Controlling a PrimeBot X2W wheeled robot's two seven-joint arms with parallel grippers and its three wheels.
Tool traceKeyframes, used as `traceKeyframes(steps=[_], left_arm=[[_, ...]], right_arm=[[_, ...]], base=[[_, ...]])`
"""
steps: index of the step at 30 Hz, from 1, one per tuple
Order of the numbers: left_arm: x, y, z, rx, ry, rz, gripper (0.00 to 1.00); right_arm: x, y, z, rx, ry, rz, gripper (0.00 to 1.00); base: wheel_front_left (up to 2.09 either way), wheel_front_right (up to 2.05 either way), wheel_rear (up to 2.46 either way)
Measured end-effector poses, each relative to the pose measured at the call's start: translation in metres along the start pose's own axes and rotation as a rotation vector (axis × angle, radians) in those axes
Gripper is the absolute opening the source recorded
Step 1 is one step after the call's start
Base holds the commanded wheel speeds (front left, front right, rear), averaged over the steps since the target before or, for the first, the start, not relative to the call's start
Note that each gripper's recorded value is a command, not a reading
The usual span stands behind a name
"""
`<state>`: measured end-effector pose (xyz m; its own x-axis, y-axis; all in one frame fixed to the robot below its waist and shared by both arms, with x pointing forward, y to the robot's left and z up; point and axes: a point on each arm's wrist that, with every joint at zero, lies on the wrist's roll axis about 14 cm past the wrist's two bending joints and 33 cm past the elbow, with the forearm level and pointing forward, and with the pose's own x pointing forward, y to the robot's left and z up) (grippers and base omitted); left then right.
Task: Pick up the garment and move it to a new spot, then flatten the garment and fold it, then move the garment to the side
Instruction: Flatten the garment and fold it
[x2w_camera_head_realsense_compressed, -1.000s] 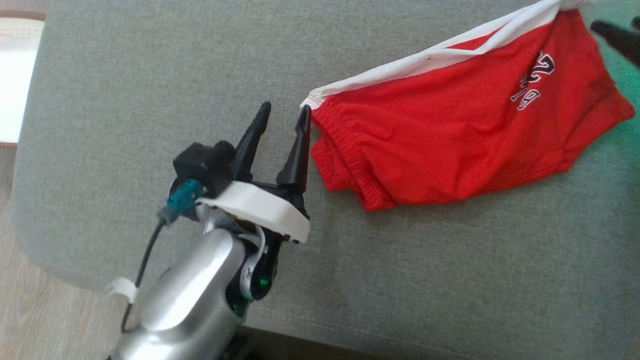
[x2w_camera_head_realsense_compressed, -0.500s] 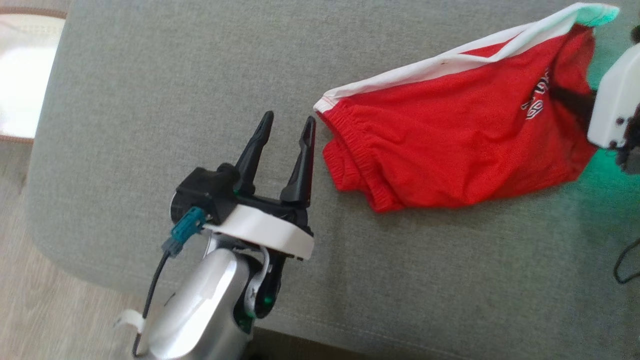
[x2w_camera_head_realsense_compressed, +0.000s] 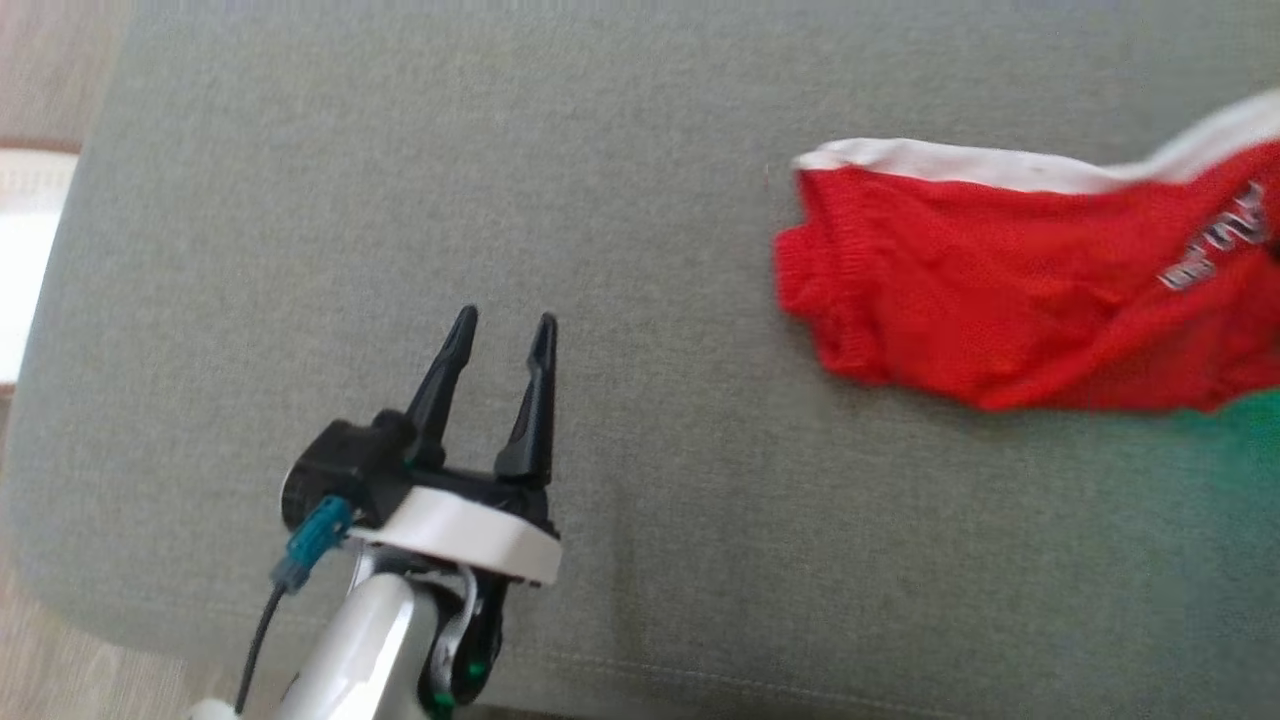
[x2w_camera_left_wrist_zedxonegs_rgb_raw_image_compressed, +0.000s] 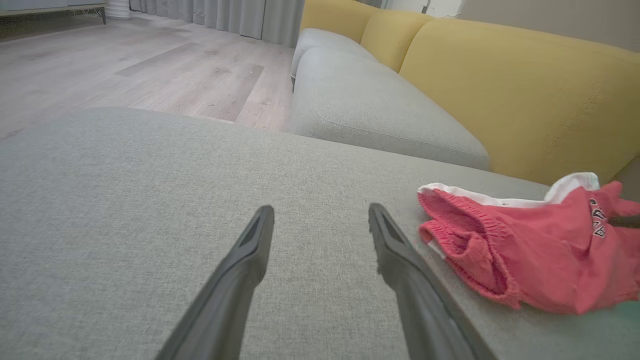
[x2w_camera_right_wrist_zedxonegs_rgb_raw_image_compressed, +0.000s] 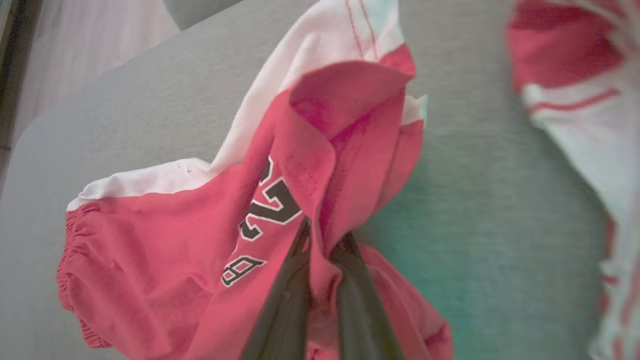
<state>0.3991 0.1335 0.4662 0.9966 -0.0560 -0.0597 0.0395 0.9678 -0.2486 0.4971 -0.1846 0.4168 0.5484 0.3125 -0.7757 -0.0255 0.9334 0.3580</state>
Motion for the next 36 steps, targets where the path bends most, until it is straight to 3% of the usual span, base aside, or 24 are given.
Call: traceKeyframes(steps=[4,8,18,28,29,30,31,32,36], left_arm=[[-0.008,-0.002,-0.002,0.001,0.005,-0.013,1.00],[-0.014,0.000,-0.006,-0.005,0.018,-0.010,1.00],[-0.015,-0.005,-0.017,-0.040,0.052,-0.022,1.00],[-0.019,-0.002,-0.016,-0.055,0.053,0.007,1.00],[-0.020,-0.002,-0.015,-0.054,0.052,0.009,1.00],[-0.021,-0.002,-0.015,-0.054,0.051,0.010,1.00],[-0.021,-0.002,-0.015,-0.054,0.052,0.012,1.00],[-0.023,-0.002,-0.016,-0.054,0.056,0.012,1.00],[-0.022,-0.007,-0.017,-0.056,0.058,-0.005,1.00]], right_arm=[[-0.025,-0.028,0.004,0.067,-0.066,-0.056,0.00],[-0.038,-0.022,0.013,0.051,-0.111,-0.049,0.00],[0.000,0.103,-0.024,-0.123,0.008,0.205,0.00],[0.034,0.139,-0.046,-0.210,0.024,0.236,0.00],[0.034,0.142,-0.043,-0.214,0.008,0.241,0.06],[0.034,0.145,-0.042,-0.219,-0.004,0.245,0.36],[0.033,0.147,-0.039,-0.220,-0.021,0.249,0.82],[0.033,0.149,-0.037,-0.217,-0.040,0.257,1.00],[0.030,0.161,-0.047,-0.199,-0.034,0.315,1.00]], base=[[0.00,0.00,0.00],[0.00,0.00,0.00],[0.00,0.00,0.00],[0.00,0.00,0.00],[0.00,0.00,0.00],[0.00,0.00,0.00],[0.00,0.00,0.00],[0.00,0.00,0.00],[0.00,0.00,0.00]])
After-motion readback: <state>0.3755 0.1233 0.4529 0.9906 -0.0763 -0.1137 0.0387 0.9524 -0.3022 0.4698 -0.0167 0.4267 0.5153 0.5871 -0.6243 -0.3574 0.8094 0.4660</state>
